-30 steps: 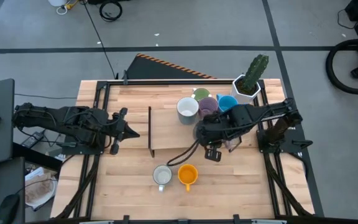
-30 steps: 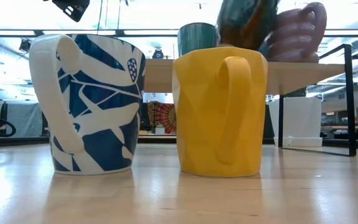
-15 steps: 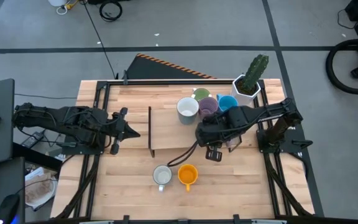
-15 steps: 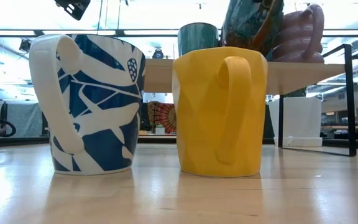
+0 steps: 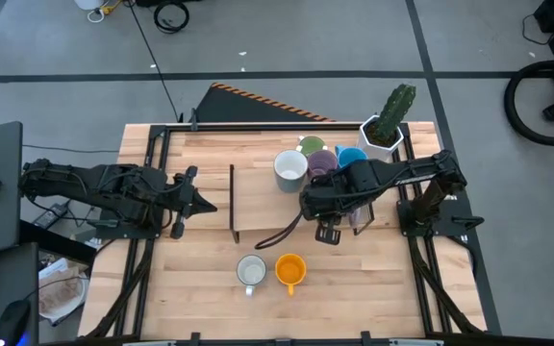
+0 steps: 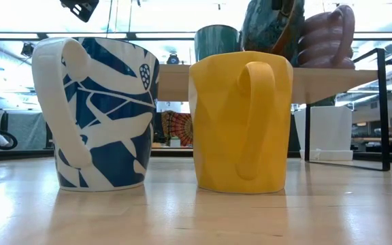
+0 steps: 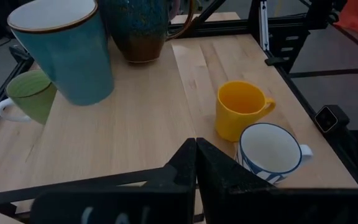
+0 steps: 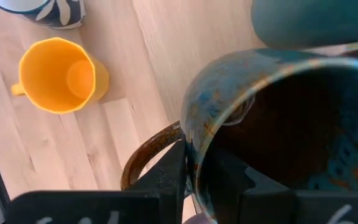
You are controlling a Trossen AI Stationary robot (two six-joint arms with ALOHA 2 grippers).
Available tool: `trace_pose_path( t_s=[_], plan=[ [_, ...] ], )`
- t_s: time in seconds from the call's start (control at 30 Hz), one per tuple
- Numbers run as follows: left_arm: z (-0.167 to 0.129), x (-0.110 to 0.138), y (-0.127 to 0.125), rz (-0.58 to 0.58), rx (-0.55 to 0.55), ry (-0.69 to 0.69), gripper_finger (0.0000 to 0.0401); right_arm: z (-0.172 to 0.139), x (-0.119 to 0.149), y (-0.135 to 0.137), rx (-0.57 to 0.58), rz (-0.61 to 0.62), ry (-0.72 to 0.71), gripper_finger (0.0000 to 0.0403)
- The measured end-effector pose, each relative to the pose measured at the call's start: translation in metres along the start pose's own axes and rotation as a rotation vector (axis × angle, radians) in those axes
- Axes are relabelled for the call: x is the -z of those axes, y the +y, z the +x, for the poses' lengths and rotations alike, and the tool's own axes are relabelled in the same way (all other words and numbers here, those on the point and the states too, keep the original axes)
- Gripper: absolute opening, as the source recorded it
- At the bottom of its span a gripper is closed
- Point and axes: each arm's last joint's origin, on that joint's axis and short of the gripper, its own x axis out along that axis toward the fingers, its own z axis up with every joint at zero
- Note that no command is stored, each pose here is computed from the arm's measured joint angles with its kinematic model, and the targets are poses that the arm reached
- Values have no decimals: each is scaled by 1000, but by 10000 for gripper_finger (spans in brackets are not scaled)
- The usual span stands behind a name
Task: Place coffee mugs
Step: Put the dark blue mug on the shelf
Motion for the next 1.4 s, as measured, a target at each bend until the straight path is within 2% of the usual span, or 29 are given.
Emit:
trace_pose_path(
  t_s=[0.37, 0.53, 0.83, 1.1, 1.2, 1.4],
  plan=[
    [0, 0, 0, 0, 0, 4, 15, 5, 0, 4, -4, 29, -3, 83],
    [7, -6, -1, 0, -2, -49, 15, 2, 1, 3, -2, 56, 4, 106],
    [60, -6, -5, 57, 1, 14, 16, -13, -2, 1, -8, 109, -59, 153],
    [106, 4, -9, 144, 43, 83, 19, -20, 8, 12, -31, 139, -61, 156],
    [118, 3, -10, 176, 37, 46, 35, -23, 12, 16, -32, 153, -72, 156],
    [129, -4, -15, 215, 9, -48, 95, -29, 22, 28, -12, 136, -112, 156]
  ],
)
